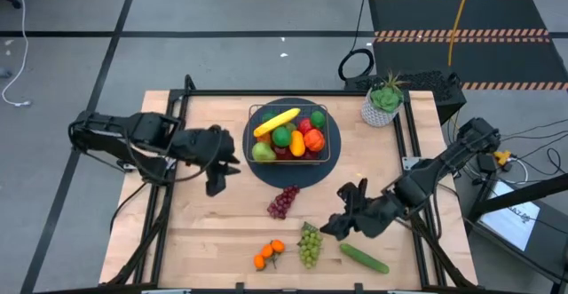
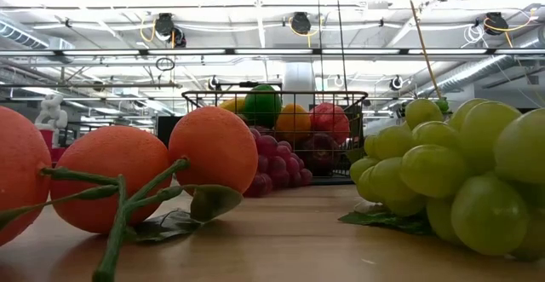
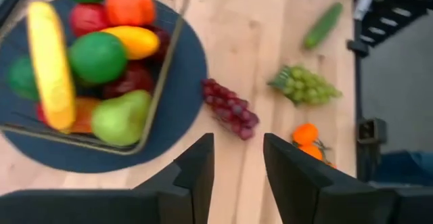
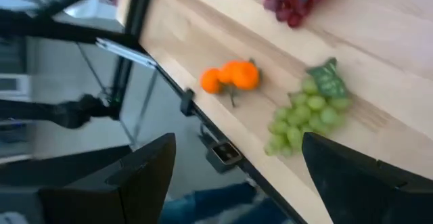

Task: Build produce basket
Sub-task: Put the green cucumber into the wire basket

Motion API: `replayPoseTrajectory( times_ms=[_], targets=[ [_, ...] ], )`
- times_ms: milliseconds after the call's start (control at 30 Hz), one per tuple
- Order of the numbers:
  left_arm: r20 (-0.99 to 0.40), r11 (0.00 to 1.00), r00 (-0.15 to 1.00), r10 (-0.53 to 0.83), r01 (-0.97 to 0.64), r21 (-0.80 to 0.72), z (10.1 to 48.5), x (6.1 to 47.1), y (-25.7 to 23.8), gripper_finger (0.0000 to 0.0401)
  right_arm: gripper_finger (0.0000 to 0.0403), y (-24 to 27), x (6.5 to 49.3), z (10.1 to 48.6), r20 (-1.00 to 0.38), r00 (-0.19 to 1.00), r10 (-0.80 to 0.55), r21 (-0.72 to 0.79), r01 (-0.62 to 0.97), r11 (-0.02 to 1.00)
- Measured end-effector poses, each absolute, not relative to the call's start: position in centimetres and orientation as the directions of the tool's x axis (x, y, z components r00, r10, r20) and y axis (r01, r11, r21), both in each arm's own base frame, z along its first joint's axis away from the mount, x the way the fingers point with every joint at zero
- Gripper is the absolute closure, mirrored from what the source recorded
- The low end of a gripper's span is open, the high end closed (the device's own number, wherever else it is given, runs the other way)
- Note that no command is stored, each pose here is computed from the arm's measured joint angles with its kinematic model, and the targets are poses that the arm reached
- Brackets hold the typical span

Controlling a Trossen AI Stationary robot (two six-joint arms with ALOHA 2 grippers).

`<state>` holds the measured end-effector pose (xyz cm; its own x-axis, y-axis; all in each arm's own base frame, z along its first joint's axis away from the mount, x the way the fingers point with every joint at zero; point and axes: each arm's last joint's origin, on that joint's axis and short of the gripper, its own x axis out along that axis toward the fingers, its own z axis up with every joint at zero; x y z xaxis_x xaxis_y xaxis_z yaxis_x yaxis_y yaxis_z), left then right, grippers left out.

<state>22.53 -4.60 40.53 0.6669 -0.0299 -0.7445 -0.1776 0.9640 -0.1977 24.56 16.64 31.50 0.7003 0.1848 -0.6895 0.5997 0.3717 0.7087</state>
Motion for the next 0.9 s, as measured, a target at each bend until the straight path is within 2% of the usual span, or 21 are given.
replayPoseTrajectory(
  times_ms=[300, 467, 733, 900],
  targets=[
    [-0.741, 0.962, 0.67, -0.028, -0.182, -0.201, 40.4, 22.3, -6.6, 0.0279, 0.009, 20.1, 23.9, 31.9, -0.737, 0.61, 0.293, 0.676, 0.649, 0.349],
    [-0.739, 0.945, 0.673, -0.033, -0.221, -0.243, 40.4, 22.1, -7.1, 0.0279, 0.009, 20.8, 22.5, 31.5, -0.783, 0.544, 0.301, 0.621, 0.67, 0.407],
    [-0.731, 0.894, 0.683, -0.001, -0.327, -0.307, 40.4, 22.0, -7.4, 0.0279, 0.009, 21.9, 20.8, 31.1, -0.824, 0.472, 0.313, 0.554, 0.556, 0.62],
    [-0.741, 0.89, 0.672, -0.013, -0.331, -0.315, 40.0, 22.4, -8.2, 0.0279, 0.009, 23.3, 18.8, 30.0, -0.88, 0.386, 0.276, 0.449, 0.488, 0.748]
  ],
)
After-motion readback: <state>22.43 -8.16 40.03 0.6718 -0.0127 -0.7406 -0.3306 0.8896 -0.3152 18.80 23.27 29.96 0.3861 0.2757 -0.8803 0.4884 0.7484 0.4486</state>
